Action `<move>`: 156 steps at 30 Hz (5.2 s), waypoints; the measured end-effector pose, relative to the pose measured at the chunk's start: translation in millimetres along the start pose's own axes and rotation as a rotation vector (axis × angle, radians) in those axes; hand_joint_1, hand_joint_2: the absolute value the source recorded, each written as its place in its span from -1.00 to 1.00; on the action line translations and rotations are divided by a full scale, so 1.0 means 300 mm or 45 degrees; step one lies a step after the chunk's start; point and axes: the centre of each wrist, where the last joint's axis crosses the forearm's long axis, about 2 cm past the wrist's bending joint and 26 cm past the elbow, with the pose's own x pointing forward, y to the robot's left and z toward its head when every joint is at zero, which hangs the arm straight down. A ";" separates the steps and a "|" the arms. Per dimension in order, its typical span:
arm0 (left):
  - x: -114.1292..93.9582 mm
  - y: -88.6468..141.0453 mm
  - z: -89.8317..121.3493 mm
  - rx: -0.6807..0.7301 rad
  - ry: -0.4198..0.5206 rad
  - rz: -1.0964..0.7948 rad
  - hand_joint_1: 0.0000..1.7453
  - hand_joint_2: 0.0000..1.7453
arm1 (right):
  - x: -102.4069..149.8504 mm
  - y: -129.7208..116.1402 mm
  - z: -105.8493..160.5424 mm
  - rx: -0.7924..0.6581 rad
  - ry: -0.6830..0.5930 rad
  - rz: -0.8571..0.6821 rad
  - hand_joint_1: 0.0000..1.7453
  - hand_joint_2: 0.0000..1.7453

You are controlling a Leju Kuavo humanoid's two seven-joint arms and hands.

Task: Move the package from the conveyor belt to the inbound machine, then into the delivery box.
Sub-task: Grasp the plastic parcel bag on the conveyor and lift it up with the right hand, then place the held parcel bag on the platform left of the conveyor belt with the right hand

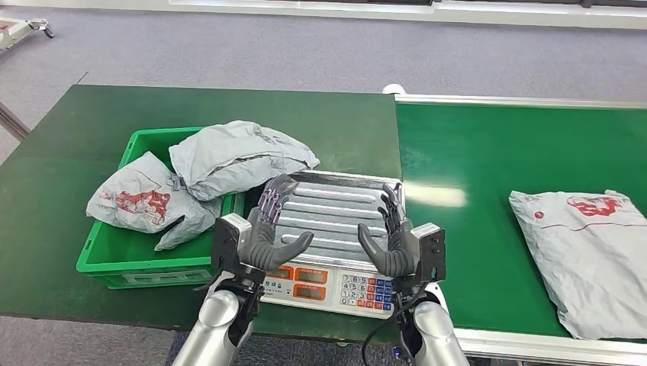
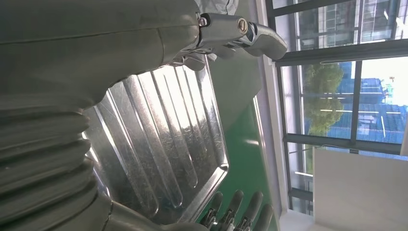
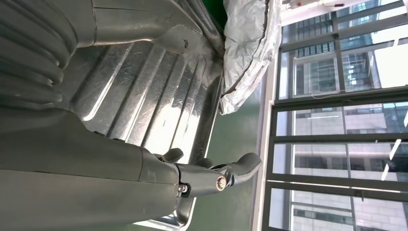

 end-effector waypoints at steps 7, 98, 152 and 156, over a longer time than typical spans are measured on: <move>0.005 -0.003 -0.007 0.007 0.002 -0.009 -1.00 1.00 | 0.007 -0.001 0.001 -0.014 0.013 0.071 -1.00 1.00; -0.004 0.017 0.014 0.054 0.013 0.034 -1.00 1.00 | -0.039 -0.942 0.203 -0.718 1.303 1.002 1.00 1.00; 0.008 0.054 0.043 0.180 -0.071 -0.034 -1.00 1.00 | 0.151 -0.050 -0.289 0.192 -0.198 1.001 1.00 1.00; 0.011 0.056 0.058 0.197 -0.076 -0.039 -1.00 1.00 | 0.124 0.032 -0.271 0.285 -0.200 0.964 1.00 1.00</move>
